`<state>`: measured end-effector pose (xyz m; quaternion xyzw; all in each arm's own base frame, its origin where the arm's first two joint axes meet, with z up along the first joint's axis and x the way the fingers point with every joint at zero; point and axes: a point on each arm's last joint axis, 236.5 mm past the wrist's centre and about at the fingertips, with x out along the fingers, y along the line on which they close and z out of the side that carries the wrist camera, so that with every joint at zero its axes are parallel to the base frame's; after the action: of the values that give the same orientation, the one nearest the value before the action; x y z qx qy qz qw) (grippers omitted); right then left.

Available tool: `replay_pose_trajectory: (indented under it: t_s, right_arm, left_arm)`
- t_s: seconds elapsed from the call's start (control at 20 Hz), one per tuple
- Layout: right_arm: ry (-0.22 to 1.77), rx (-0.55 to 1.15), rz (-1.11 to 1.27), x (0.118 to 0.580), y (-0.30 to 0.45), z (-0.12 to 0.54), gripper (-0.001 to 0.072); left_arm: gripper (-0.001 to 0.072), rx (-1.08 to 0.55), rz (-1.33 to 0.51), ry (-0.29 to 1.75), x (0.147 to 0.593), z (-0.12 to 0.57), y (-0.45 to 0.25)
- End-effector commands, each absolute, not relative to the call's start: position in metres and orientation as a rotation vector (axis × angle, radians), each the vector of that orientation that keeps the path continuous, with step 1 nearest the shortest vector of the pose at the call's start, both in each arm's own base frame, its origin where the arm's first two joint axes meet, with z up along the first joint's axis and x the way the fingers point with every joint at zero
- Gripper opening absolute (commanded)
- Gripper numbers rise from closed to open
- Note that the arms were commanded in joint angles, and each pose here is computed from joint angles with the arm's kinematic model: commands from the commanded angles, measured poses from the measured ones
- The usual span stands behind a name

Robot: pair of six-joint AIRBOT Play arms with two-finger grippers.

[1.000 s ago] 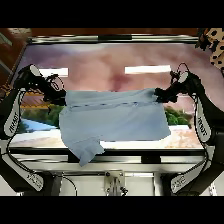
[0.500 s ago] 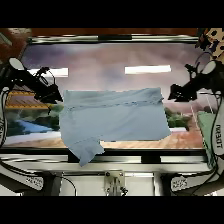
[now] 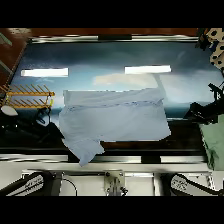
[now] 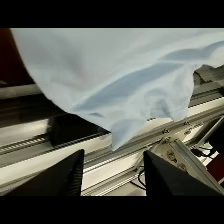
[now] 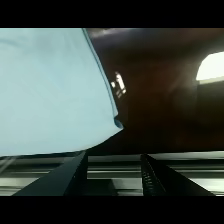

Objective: Fold the shirts.

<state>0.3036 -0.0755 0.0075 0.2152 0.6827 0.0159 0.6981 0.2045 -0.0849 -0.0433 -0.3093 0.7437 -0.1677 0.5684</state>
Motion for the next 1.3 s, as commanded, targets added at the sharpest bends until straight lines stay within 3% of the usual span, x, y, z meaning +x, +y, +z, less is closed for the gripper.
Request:
replay_pose_trajectory:
  t_s: [0.0, 0.6, 0.65, 0.7, 0.75, 0.8, 0.85, 0.9, 1.15, 1.25]
  right_arm:
    - [1.476, 0.525, 0.049, 0.304, -0.073, 0.012, 0.0463]
    - [1.454, 0.537, 0.051, 0.309, -0.072, 0.013, 0.0462]
    - [1.456, 0.538, 0.051, 0.308, -0.071, 0.013, 0.0462]
    - [1.458, 0.538, 0.05, 0.308, -0.071, 0.013, 0.0463]
    - [1.465, 0.551, 0.036, 0.307, -0.071, 0.012, 0.054]
    - [1.478, 0.561, 0.037, 0.305, -0.07, 0.009, 0.0701]
    - [1.511, 0.561, 0.032, 0.297, -0.07, 0.002, 0.07]
    - [1.571, 0.567, 0.027, 0.282, -0.067, -0.011, 0.0699]
    - [1.707, 0.722, 0.098, 0.231, -0.02, -0.071, 0.0687]
    - [1.68, 0.756, 0.067, 0.229, -0.015, -0.09, 0.061]
  left_arm:
    - [0.0442, -0.779, -0.353, 1.715, 0.175, -0.066, -0.092]
    - [0.0438, -0.671, -0.315, 1.711, 0.18, -0.111, -0.105]
    - [0.038, -0.673, -0.308, 1.709, 0.181, -0.113, -0.104]
    - [0.0366, -0.679, -0.303, 1.702, 0.183, -0.114, -0.104]
    - [0.0278, -0.686, -0.301, 1.694, 0.185, -0.114, -0.105]
    - [0.0242, -0.693, -0.302, 1.691, 0.186, -0.114, -0.106]
    - [0.0165, -0.697, -0.305, 1.69, 0.186, -0.113, -0.107]
    - [0.0029, -0.692, -0.319, 1.69, 0.186, -0.112, -0.108]
    - [0.0027, -0.667, -0.405, 1.664, 0.189, -0.1, -0.114]
    - [0.0027, -0.653, -0.41, 1.632, 0.197, -0.093, -0.113]
